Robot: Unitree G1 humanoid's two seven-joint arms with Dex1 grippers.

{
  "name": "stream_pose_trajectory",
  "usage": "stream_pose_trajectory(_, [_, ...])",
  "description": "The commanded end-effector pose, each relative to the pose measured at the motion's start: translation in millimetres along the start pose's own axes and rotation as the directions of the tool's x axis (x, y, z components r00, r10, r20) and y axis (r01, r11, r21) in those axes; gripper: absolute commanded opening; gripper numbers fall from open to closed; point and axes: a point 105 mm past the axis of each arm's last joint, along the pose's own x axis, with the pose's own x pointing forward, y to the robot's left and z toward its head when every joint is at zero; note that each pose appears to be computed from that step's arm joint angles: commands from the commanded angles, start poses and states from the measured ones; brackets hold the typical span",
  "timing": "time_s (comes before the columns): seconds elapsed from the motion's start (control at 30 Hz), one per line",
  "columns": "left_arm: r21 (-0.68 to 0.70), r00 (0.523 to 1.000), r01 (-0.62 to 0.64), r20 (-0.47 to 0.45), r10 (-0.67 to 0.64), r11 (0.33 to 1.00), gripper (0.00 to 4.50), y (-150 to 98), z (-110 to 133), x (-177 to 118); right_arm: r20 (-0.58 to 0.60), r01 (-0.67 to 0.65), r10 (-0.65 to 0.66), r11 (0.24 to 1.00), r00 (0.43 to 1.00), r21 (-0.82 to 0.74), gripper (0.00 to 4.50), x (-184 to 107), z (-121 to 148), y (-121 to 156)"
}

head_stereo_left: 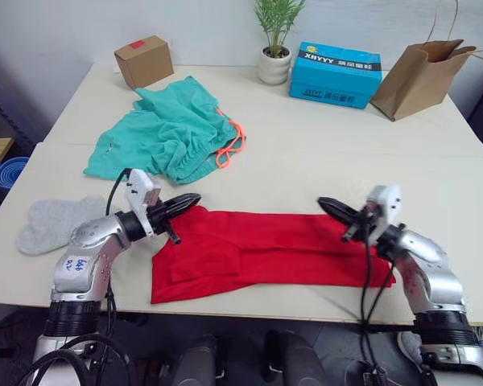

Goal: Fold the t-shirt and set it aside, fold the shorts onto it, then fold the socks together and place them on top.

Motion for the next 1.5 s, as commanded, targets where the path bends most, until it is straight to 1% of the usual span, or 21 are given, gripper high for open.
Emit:
stream_pose_trajectory(0.03, [-0.005, 0.999, -0.006, -0.041, 0.006, 1.000, 0.02, -10, -15, 13, -0.062, -0.049, 0.047, 0.998, 0.997, -0.028, 0.00, 24, -14, 35])
stream_pose_trajectory(0.1, [0.000, 0.998, -0.025, -0.066, 0.024, 1.000, 0.02, -10, -22, 13, -0.093, -0.043, 0.037, 0.997, 0.995, -0.061, 0.00, 28, -20, 42])
stream_pose_trajectory(0.17, [-0.011, 0.992, -0.103, -0.076, 0.102, 0.995, 0.02, -1, -31, 9, -0.116, 0.023, -0.036, 0.994, 0.993, -0.110, 0.00, 24, -28, 36])
stream_pose_trajectory(0.23, [-0.008, 0.972, -0.216, -0.099, 0.215, 0.976, 0.02, 15, -44, -1, -0.118, 0.134, -0.149, 0.983, 0.982, -0.127, 0.00, 11, -34, 21])
stream_pose_trajectory(0.3, [-0.047, 0.945, -0.319, -0.092, 0.314, 0.947, 0.02, 28, -53, -12, -0.102, 0.231, -0.249, 0.959, 0.963, -0.164, 0.00, -11, -35, 0])
stream_pose_trajectory(0.37, [-0.081, 0.925, -0.377, -0.078, 0.371, 0.923, 0.02, 36, -58, -20, -0.089, 0.330, -0.349, 0.927, 0.933, -0.177, 0.00, -37, -37, -21])
stream_pose_trajectory(0.47, [-0.079, 0.917, -0.394, -0.092, 0.387, 0.916, 0.02, 40, -66, -26, -0.108, 0.448, -0.472, 0.875, 0.875, -0.185, 0.00, -76, -44, -52])
stream_pose_trajectory(0.6, [-0.088, 0.918, -0.395, -0.082, 0.388, 0.914, 0.02, 40, -69, -28, -0.109, 0.590, -0.616, 0.782, 0.780, -0.199, 0.00, -115, -47, -88])
stream_pose_trajectory(0.63, [-0.088, 0.920, -0.392, -0.061, 0.388, 0.916, 0.02, 41, -66, -27, -0.103, 0.600, -0.629, 0.771, 0.770, -0.214, 0.00, -120, -45, -93])
stream_pose_trajectory(0.67, [-0.109, 0.922, -0.385, -0.016, 0.386, 0.916, 0.02, 41, -58, -27, -0.082, 0.593, -0.626, 0.766, 0.775, -0.248, 0.00, -120, -39, -95])
stream_pose_trajectory(0.73, [-0.140, 0.927, -0.354, 0.076, 0.366, 0.925, 0.02, 39, -40, -26, -0.042, 0.579, -0.606, 0.776, 0.794, -0.251, 0.00, -116, -26, -97])
stream_pose_trajectory(0.8, [-0.120, 0.950, -0.248, 0.165, 0.265, 0.961, 0.02, 26, -14, -25, 0.040, 0.551, -0.556, 0.808, 0.830, -0.207, 0.00, -104, -3, -92])
stream_pose_trajectory(0.83, [-0.083, 0.964, -0.167, 0.197, 0.180, 0.983, 0.02, 15, 1, -25, 0.081, 0.500, -0.495, 0.841, 0.865, -0.206, 0.00, -93, 11, -82])
stream_pose_trajectory(0.93, [-0.043, 0.973, -0.018, 0.231, 0.028, 0.999, 0.02, -9, 23, -26, 0.110, 0.380, -0.365, 0.900, 0.925, -0.214, 0.00, -72, 27, -56])
stream_pose_trajectory(1.0, [-0.013, 0.978, 0.106, 0.185, -0.102, 0.994, 0.02, -34, 26, -25, 0.090, 0.251, -0.237, 0.945, 0.967, -0.210, 0.00, -46, 27, -21])
stream_pose_trajectory(1.07, [0.017, 0.982, 0.175, 0.074, -0.176, 0.984, 0.02, -55, 7, -23, 0.049, 0.188, -0.182, 0.963, 0.982, -0.195, 0.00, -26, 12, 9])
stream_pose_trajectory(1.1, [0.022, 0.980, 0.192, 0.044, -0.193, 0.981, 0.02, -61, 1, -23, 0.034, 0.184, -0.181, 0.966, 0.983, -0.184, 0.00, -22, 6, 16])
stream_pose_trajectory(1.2, [0.001, 0.988, 0.150, -0.034, -0.150, 0.989, 0.02, -68, -24, -19, -0.002, 0.172, -0.175, 0.966, 0.985, -0.191, 0.00, -13, -15, 42])
stream_pose_trajectory(1.27, [0.004, 0.987, 0.139, -0.080, -0.138, 0.990, 0.02, -74, -38, -17, -0.022, 0.177, -0.185, 0.963, 0.982, -0.201, 0.00, -12, -26, 51])
stream_pose_trajectory(1.4, [-0.002, 0.995, -0.044, -0.086, 0.044, 0.999, 0.02, -62, -56, -20, -0.049, 0.263, -0.278, 0.942, 0.959, -0.206, 0.00, -26, -44, 45])
stream_pose_trajectory(1.5, [0.016, 0.984, -0.140, -0.113, 0.141, 0.990, 0.02, -51, -74, -36, -0.054, 0.382, -0.403, 0.896, 0.914, -0.227, 0.00, -54, -50, 20])
